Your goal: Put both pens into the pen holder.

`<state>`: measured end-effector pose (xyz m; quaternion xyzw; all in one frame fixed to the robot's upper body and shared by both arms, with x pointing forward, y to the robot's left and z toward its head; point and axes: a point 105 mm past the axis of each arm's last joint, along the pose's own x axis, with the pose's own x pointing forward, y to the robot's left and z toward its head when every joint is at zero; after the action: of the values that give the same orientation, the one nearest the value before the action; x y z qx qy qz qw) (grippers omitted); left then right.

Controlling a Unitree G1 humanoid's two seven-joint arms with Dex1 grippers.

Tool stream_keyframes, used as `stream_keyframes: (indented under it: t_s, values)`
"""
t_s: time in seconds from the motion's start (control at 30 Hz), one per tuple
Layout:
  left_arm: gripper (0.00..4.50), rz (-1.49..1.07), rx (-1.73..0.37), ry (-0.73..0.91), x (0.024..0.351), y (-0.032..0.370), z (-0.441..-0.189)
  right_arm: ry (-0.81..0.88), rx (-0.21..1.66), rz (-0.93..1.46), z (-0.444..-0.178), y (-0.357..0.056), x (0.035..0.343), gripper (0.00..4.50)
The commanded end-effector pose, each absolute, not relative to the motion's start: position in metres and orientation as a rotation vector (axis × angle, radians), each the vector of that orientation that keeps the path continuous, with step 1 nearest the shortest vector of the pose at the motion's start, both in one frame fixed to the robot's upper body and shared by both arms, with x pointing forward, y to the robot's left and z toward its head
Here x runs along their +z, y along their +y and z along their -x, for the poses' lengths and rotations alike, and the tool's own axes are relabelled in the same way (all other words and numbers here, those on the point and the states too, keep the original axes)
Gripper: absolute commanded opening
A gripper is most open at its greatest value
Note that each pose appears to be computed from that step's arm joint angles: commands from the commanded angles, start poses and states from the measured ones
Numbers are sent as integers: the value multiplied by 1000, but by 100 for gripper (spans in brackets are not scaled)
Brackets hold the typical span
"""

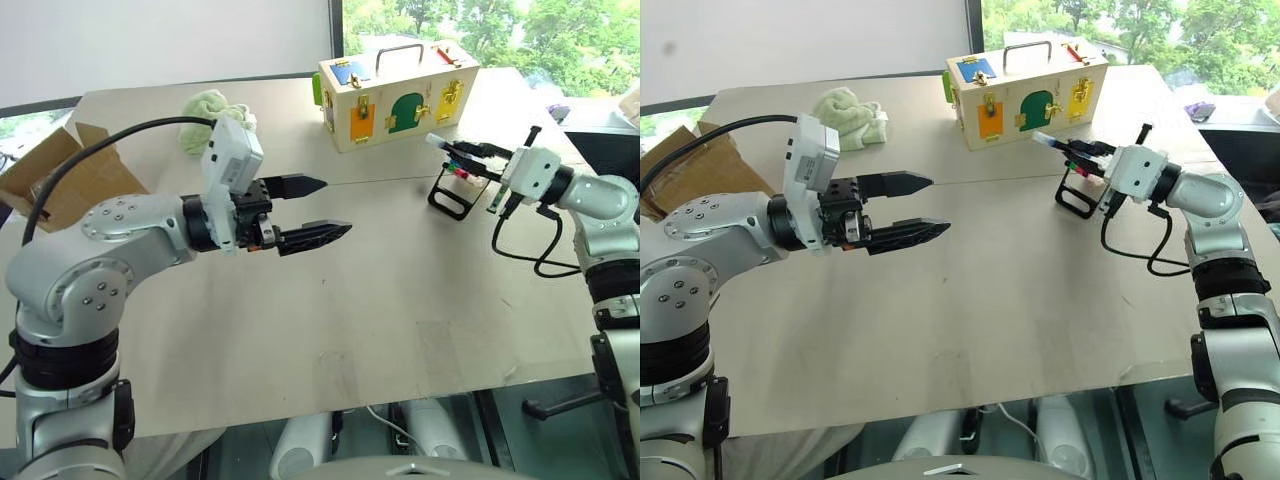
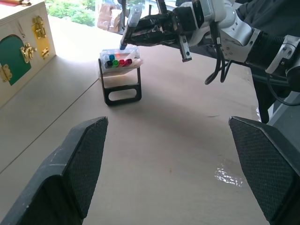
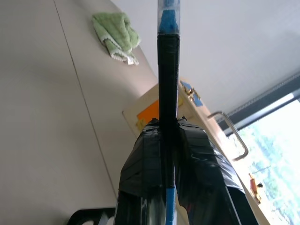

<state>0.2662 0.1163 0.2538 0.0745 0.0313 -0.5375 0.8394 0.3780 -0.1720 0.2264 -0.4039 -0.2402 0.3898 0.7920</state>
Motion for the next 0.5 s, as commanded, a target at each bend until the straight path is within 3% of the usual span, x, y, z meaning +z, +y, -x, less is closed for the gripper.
stream_keyframes:
  t_s: [0.03, 0.33, 0.47, 0.5]
  values:
    - [432, -197, -1133, 12, 267, 118, -265, -550, 783, 873, -380, -182, 233, 3]
    - [432, -204, -1120, -11, 271, 119, -265, -533, 771, 907, -386, -188, 227, 3]
    - [432, -212, -1116, -3, 270, 119, -266, -520, 775, 908, -387, -189, 226, 150]
    - [432, -213, -1115, -2, 270, 120, -266, -522, 771, 906, -387, -190, 227, 210]
